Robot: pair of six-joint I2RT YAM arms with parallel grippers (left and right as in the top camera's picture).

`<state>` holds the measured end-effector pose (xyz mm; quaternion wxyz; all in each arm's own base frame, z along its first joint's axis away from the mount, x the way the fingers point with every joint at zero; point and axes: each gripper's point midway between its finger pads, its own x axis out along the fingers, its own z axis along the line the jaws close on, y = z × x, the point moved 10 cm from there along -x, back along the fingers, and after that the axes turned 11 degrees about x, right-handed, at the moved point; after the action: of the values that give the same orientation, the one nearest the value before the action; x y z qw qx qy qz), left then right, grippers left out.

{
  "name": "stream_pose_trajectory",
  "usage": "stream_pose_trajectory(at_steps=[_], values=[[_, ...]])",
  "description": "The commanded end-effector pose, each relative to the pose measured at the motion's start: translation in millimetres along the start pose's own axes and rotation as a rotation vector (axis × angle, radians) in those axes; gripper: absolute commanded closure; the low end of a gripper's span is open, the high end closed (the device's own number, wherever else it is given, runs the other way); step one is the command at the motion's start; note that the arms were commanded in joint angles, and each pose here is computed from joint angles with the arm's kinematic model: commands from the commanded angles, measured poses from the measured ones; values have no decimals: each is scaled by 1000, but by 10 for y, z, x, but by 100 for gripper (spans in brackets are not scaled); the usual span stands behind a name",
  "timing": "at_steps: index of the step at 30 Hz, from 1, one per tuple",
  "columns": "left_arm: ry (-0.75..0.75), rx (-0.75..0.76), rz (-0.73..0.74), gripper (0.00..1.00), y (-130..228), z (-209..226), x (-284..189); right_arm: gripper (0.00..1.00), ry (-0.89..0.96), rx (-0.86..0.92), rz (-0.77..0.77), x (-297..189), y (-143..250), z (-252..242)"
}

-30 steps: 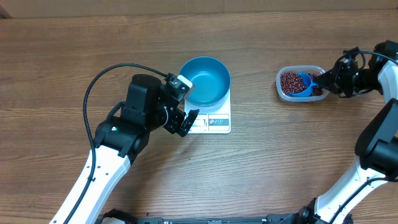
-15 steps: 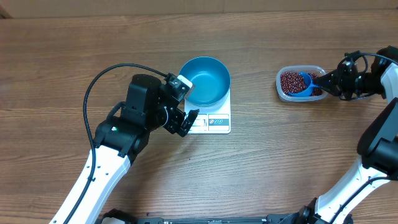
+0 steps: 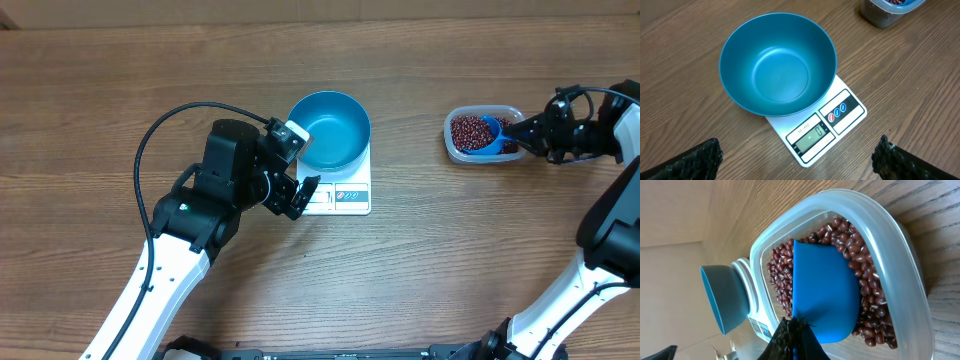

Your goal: Scoop item into bowl and weigh 150g on scale

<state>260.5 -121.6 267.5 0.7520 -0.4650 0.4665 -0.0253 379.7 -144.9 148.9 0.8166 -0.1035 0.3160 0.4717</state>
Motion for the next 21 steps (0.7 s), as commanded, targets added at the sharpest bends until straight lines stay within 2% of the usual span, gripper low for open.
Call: stream_pose_trajectory(at_steps=[1,21], values=[[-3,-6,-28,0,-86,13,-33,96,-55,6,10,-32,15,-63],[-4,-6,-28,0,-86,13,-33,96,-138,3,12,-106,35,-58]])
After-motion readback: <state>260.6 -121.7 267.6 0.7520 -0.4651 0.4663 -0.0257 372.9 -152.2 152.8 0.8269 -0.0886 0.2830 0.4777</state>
